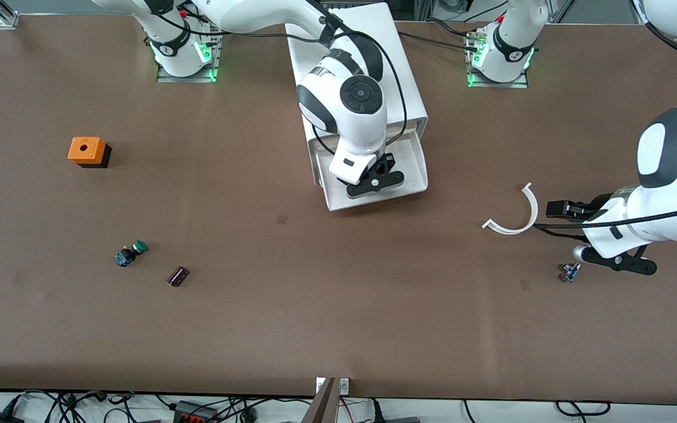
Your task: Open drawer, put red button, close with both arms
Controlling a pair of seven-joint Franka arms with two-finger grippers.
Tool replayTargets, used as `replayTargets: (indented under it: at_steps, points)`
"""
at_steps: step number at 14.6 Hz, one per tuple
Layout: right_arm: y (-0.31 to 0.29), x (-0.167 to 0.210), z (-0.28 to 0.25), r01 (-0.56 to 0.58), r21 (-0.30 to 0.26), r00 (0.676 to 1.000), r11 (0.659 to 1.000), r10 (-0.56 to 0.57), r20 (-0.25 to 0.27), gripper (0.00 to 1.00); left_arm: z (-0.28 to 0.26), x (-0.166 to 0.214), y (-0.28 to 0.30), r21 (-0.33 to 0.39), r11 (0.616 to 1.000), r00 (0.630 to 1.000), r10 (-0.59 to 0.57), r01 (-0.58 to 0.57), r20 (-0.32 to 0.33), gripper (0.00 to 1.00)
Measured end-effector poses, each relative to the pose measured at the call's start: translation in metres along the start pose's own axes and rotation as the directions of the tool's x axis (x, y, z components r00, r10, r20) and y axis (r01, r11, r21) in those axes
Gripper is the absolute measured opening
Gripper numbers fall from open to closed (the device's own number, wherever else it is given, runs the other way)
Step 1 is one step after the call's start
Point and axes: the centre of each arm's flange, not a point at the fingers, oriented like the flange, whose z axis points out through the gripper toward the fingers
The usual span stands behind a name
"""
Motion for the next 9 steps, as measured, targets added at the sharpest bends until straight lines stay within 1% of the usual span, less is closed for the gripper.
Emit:
replayTargets:
  at_steps: [2, 4, 5, 6, 7, 8, 9]
  points:
    - [0.0, -0.001, 0.002, -0.004, 0.006, 1.0, 1.0, 0.004, 0.008, 0.43, -0.002, 0.0, 0.001, 0.001, 1.0, 1.0, -0.001, 0.001, -0.004, 1.0]
    - [-0.001, -0.001, 0.001, -0.01, 0.015, 1.0, 1.0, 0.01, 0.013, 0.54, -0.003, 0.0, 0.0, 0.001, 1.0, 1.0, -0.002, 0.002, -0.006, 1.0]
    - [-0.001, 0.0, -0.001, -0.02, 0.028, 1.0, 0.999, 0.019, 0.015, 0.67, -0.003, 0.0, 0.0, 0.001, 1.0, 1.0, -0.002, 0.002, -0.006, 1.0]
    - [0.0, 0.002, -0.007, -0.034, 0.043, 0.999, 0.999, 0.033, 0.012, 0.75, -0.003, 0.0, 0.0, 0.001, 1.0, 1.0, -0.002, 0.002, -0.006, 1.0]
    - [0.004, 0.006, -0.018, -0.047, 0.052, 0.999, 0.998, 0.047, 0.0, 0.85, -0.003, 0.0, 0.0, 0.001, 1.0, 1.0, -0.002, 0.002, -0.006, 1.0]
    - [0.013, 0.013, -0.034, -0.065, 0.057, 0.998, 0.996, 0.066, -0.02, 0.96, -0.003, 0.0, 0.0, 0.001, 1.0, 1.0, -0.002, 0.002, -0.006, 1.0]
    - [0.029, 0.023, -0.054, -0.089, 0.06, 0.995, 0.994, 0.091, -0.036, 1.0, -0.003, 0.0, 0.001, 0.001, 1.0, 1.0, -0.002, 0.002, -0.006, 1.0]
